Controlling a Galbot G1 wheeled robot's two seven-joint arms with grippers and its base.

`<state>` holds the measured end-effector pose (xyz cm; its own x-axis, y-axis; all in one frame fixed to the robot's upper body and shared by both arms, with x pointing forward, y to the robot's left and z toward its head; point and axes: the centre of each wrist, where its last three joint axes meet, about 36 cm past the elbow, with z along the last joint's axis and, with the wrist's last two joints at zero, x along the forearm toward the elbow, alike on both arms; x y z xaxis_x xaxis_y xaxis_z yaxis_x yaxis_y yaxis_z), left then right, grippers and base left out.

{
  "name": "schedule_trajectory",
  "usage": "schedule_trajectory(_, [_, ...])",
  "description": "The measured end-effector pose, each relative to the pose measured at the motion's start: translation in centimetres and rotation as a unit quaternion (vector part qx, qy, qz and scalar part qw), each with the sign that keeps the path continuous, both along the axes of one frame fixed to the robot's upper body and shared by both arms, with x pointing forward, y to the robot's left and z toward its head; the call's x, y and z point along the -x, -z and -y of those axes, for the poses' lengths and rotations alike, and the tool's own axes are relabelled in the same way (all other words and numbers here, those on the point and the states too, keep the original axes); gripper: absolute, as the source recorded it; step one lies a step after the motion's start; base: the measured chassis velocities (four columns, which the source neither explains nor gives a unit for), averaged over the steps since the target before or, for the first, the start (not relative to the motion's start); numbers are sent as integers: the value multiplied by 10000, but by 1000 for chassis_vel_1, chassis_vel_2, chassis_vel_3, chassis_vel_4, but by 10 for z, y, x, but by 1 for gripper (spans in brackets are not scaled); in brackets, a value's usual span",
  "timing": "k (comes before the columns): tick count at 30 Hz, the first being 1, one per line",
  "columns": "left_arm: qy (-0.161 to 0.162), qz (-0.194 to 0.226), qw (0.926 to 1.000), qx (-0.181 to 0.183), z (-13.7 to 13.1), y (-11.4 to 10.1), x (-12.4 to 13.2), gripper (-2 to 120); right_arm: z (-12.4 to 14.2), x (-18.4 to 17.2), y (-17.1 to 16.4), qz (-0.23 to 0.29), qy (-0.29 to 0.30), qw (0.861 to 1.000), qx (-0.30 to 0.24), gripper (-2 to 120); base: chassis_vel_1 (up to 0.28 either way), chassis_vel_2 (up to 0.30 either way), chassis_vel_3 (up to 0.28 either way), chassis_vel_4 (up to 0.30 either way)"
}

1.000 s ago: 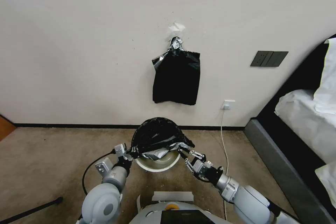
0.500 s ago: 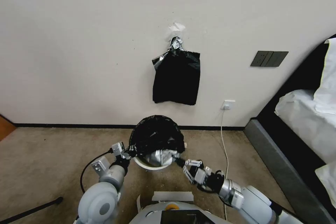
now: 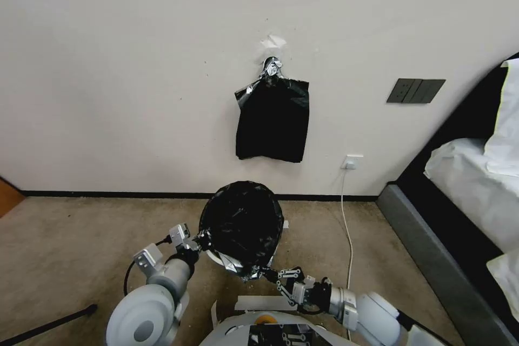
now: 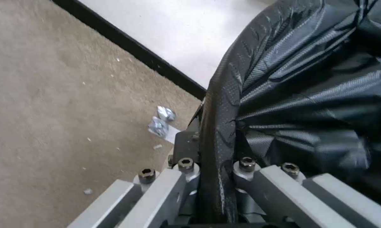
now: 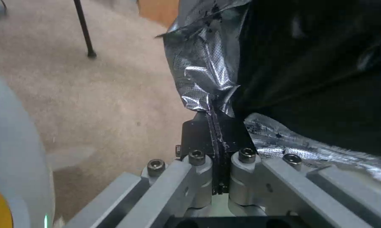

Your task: Place a trash bag onto the trash bin.

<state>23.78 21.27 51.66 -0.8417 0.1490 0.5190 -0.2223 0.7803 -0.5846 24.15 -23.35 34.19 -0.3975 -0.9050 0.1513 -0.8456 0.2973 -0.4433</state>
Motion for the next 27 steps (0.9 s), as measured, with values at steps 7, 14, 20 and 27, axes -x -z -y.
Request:
schedule_trajectory(7, [22, -89, 10000, 29, 3, 3, 4, 2, -1, 6, 18, -103, 543, 9969, 564, 0, 0, 0, 0, 0])
schedule_trajectory(14, [37, -108, 9999, 19, 8, 5, 6, 2, 0, 15, 16, -259, 1008, 9920, 719, 0, 0, 0, 0, 0])
schedule_trajectory(20, [-56, 93, 9999, 18, 6, 2, 1, 2, 1, 20, 3, -437, 1078, 9929, 253, 11, 0, 0, 0, 0])
schedule_trajectory(27, [-347, 296, 9988, -203, -8, 10, -16, 2, 18, 33, -3, -600, 1114, 9919, 99, 38, 0, 0, 0, 0])
